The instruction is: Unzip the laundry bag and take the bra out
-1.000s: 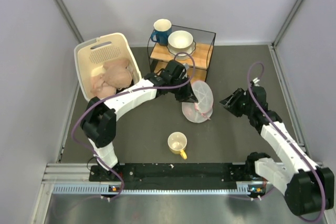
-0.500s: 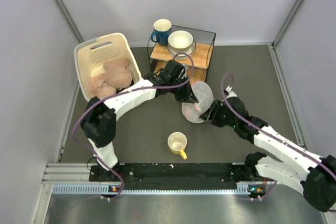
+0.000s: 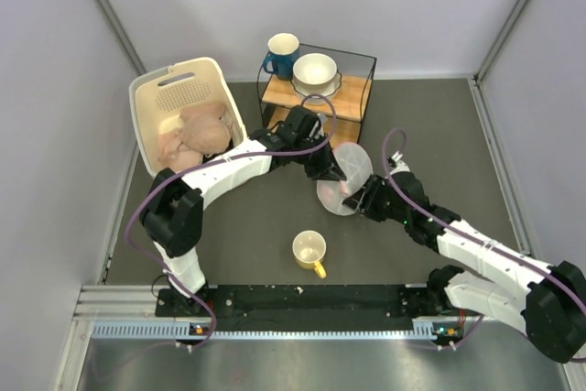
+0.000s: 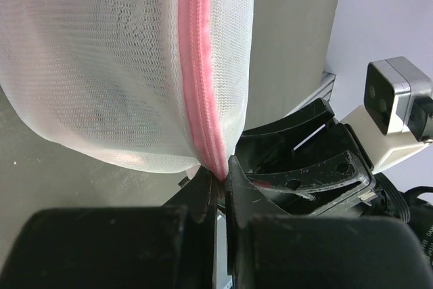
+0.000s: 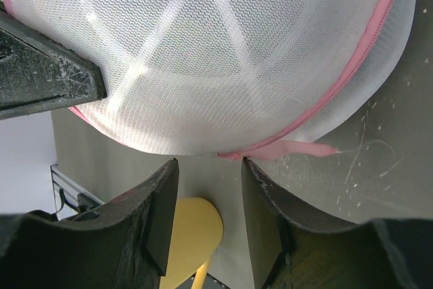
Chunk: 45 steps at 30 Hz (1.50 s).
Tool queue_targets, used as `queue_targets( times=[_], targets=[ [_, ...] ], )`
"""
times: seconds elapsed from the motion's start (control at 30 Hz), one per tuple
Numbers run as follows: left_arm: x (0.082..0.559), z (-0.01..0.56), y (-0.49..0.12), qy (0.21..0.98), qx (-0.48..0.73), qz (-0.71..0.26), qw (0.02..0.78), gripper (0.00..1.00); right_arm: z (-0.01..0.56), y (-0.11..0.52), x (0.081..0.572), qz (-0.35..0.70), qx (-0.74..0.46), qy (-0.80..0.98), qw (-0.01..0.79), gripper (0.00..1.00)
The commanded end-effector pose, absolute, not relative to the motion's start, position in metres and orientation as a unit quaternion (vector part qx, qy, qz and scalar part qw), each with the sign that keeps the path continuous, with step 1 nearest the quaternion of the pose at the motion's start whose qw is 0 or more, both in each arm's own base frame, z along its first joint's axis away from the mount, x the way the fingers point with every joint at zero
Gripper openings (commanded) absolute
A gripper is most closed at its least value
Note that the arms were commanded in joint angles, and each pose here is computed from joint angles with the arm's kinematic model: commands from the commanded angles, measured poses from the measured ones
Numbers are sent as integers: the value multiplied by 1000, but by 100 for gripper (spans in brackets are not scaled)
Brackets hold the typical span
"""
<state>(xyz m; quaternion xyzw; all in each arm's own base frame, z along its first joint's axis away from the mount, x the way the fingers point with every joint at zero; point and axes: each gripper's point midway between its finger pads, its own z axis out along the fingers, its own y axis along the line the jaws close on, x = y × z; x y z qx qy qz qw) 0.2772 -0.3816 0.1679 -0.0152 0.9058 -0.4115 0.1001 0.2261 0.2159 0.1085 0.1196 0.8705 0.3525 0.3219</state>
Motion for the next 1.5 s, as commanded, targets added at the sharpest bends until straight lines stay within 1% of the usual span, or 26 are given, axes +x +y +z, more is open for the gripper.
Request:
queue_targets(
  times=[0.0, 0.17, 0.4, 0.6, 0.8, 0.83, 0.9, 0.93, 1.03, 1.2, 1.33, 1.47],
  targets=[
    [279, 194, -383, 888, -10, -446, 116, 0, 115, 222, 226, 370, 117, 859, 334, 43],
    [278, 200, -384, 884, -8, -453, 116, 0, 114, 228, 231, 391, 116, 846, 344, 44],
    [277, 201, -384, 882, -8, -458, 115, 0, 126, 230, 242, 387, 101, 837, 372, 44],
    [277, 199, -383, 883, -10, -456, 114, 0, 134, 228, 242, 391, 103, 830, 383, 40],
    [278, 200, -382, 881, -10, -458, 118, 0, 127, 216, 242, 366, 119, 836, 390, 31],
    [278, 200, -382, 881, -9, -459, 117, 0, 126, 215, 242, 364, 119, 838, 389, 27],
    [279, 200, -382, 881, -10, -459, 117, 0, 123, 214, 241, 362, 123, 839, 386, 22],
    [279, 200, -382, 881, -11, -459, 117, 0, 122, 214, 241, 361, 125, 840, 386, 14],
    [279, 201, -381, 880, -10, -459, 118, 0, 118, 210, 242, 352, 132, 843, 386, 0],
    [284, 202, -376, 878, -3, -463, 123, 0, 110, 199, 241, 322, 131, 853, 389, 0],
    [286, 201, -367, 880, 20, -457, 127, 0, 101, 161, 239, 247, 126, 871, 406, 0],
    [288, 196, -362, 887, 47, -442, 127, 0, 99, 138, 237, 233, 104, 873, 416, 0]
  ],
)
